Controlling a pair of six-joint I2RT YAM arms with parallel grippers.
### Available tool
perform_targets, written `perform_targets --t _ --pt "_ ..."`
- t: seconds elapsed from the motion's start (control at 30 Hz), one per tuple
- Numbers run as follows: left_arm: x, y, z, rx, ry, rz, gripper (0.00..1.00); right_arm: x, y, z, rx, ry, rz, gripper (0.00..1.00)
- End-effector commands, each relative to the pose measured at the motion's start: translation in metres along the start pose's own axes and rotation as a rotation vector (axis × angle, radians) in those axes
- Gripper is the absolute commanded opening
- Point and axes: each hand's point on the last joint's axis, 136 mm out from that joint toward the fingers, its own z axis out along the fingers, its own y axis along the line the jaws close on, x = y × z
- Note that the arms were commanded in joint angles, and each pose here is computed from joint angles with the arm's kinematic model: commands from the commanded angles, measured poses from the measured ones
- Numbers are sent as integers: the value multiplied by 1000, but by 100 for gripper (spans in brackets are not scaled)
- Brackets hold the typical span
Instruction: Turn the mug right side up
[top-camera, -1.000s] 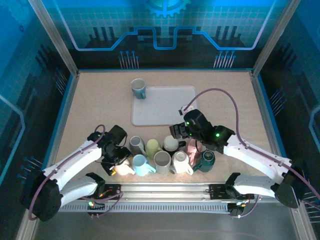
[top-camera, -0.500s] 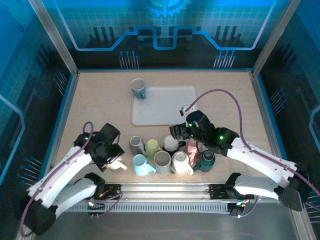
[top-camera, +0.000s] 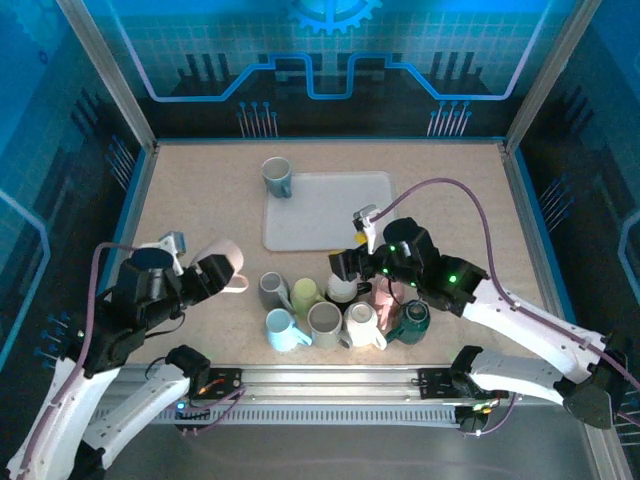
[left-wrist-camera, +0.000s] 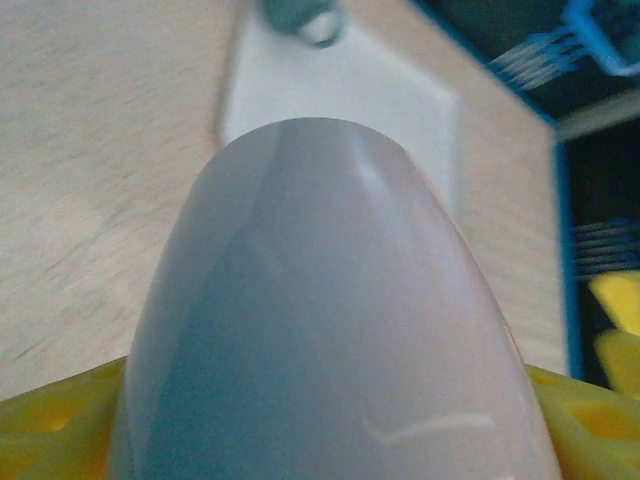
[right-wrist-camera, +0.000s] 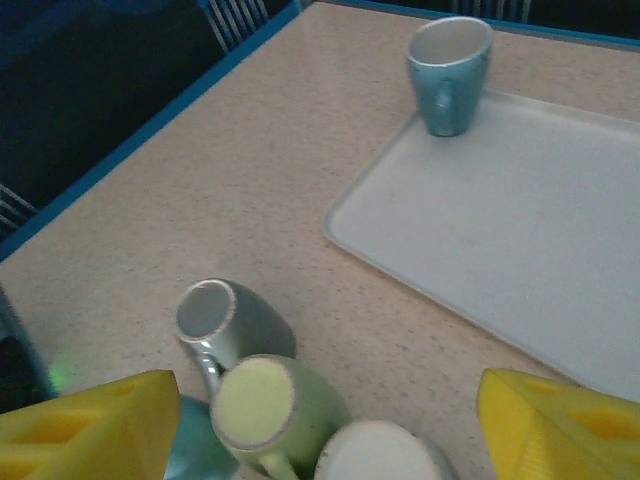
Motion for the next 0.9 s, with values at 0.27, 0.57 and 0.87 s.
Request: perform_targets --t 0.27,0.57,0.87 --pt "-38 -157 -31 889 -288 313 58 -47 98 -33 -733 -25 197 81" --pt "-34 -172 -39 1003 -277 340 61 -45 95 -35 -757 -49 229 83" --pt "-28 -177 -44 1035 -260 390 62 -50 96 -31 -850 -67 307 83"
